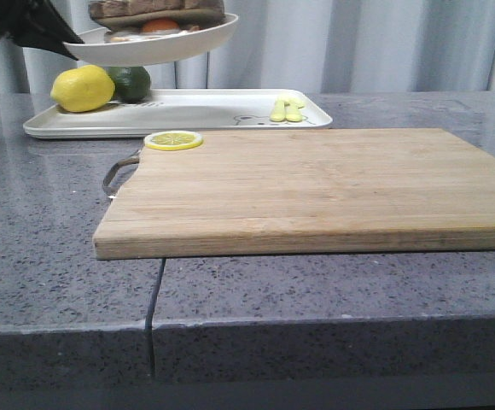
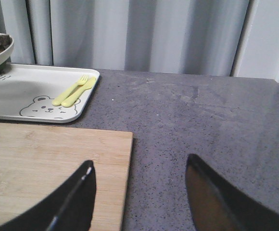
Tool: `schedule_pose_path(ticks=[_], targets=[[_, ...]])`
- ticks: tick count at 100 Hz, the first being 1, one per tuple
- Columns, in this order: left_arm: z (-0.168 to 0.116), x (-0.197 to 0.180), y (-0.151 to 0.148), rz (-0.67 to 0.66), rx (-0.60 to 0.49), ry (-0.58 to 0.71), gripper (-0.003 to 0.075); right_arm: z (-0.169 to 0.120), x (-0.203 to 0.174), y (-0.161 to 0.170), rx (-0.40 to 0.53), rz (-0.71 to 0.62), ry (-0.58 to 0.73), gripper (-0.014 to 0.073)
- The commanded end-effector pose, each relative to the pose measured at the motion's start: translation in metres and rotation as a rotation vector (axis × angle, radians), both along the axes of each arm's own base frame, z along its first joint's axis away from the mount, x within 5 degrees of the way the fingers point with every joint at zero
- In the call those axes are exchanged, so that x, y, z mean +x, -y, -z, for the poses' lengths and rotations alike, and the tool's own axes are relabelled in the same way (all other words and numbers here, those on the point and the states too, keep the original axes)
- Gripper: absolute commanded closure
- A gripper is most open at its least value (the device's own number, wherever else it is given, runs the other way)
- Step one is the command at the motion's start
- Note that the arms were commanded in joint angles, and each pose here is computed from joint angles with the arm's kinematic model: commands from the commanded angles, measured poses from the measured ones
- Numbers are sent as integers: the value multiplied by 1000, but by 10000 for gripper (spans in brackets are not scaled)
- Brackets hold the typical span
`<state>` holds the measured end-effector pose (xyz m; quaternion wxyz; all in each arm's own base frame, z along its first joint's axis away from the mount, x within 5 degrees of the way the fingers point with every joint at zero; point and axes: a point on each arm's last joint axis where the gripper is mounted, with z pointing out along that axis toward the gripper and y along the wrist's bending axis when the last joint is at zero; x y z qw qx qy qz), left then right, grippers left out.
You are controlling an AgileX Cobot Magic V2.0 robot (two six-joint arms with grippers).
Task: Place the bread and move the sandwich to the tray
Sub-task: 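Lift the plate and carry it over the white tray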
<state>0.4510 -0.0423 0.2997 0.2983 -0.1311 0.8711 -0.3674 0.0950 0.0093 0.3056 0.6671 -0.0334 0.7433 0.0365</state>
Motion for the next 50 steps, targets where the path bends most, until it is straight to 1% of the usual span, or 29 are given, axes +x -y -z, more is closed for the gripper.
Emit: schedule_pose_path(ticks=[1, 7, 25, 50], targets=[[-45, -2, 11, -19, -77, 98, 740, -17, -1, 2, 9, 20, 108, 171], [-42, 4, 15, -11, -67, 84, 740, -17, -1, 2, 9, 20, 108, 171], [-34, 16, 23, 2, -82, 63, 740, -17, -1, 2, 9, 20, 108, 171], [-15, 27, 23, -5, -74, 19, 740, -17, -1, 2, 9, 20, 108, 171]])
